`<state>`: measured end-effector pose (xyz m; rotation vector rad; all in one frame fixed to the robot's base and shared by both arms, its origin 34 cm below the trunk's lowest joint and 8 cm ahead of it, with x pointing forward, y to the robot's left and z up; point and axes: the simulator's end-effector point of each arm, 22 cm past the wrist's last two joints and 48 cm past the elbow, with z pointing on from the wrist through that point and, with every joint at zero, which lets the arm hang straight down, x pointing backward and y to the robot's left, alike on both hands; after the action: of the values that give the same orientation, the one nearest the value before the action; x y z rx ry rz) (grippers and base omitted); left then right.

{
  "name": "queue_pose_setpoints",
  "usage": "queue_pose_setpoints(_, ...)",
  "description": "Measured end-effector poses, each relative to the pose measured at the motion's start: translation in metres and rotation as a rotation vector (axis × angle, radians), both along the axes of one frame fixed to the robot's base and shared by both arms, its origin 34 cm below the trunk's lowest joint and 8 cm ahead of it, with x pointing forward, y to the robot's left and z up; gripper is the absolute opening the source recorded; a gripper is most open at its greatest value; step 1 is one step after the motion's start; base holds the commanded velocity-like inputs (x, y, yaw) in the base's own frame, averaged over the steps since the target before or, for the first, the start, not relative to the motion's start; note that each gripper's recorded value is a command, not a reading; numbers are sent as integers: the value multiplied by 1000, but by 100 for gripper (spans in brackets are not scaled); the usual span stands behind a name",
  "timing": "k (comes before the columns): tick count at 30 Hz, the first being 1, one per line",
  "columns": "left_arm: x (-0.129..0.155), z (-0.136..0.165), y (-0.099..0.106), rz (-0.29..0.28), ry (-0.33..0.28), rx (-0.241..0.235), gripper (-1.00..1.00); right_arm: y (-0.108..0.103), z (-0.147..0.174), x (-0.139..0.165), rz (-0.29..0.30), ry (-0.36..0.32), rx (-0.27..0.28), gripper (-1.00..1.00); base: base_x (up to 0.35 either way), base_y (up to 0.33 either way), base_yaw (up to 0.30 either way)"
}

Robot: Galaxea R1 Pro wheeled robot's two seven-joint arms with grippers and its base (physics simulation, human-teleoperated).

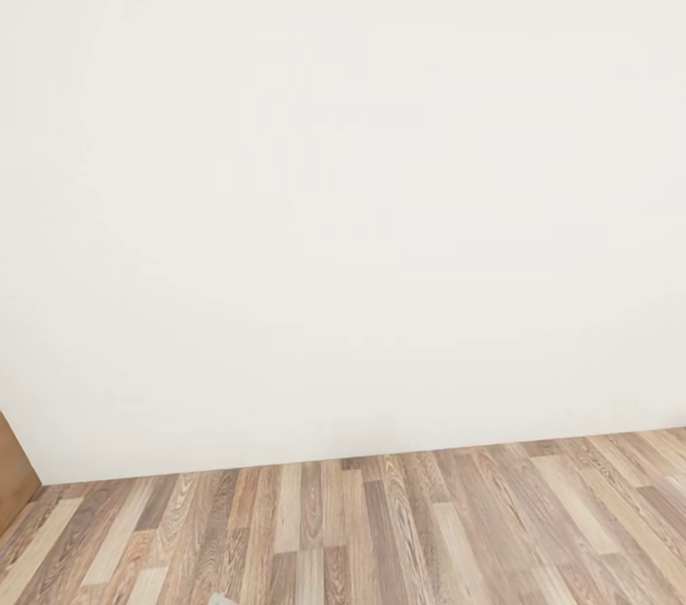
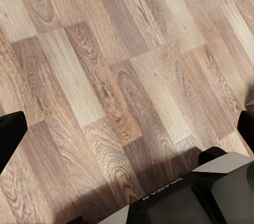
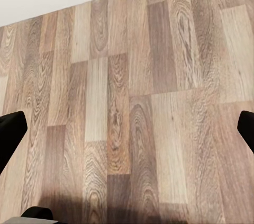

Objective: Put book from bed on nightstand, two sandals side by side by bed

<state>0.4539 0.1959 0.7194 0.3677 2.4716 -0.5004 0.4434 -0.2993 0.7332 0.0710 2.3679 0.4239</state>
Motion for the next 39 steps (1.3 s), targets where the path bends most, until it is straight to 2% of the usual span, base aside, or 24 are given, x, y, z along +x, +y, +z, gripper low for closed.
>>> queue_pose_setpoints(8,0,0,0,0,1,0,100,0,0,0,0,1,0,100,0,0,-77)
queue_pose_setpoints(39,-2,-2,0,0,7,0,100,0,-2,-2,0,6,0,100,0,0,-240)
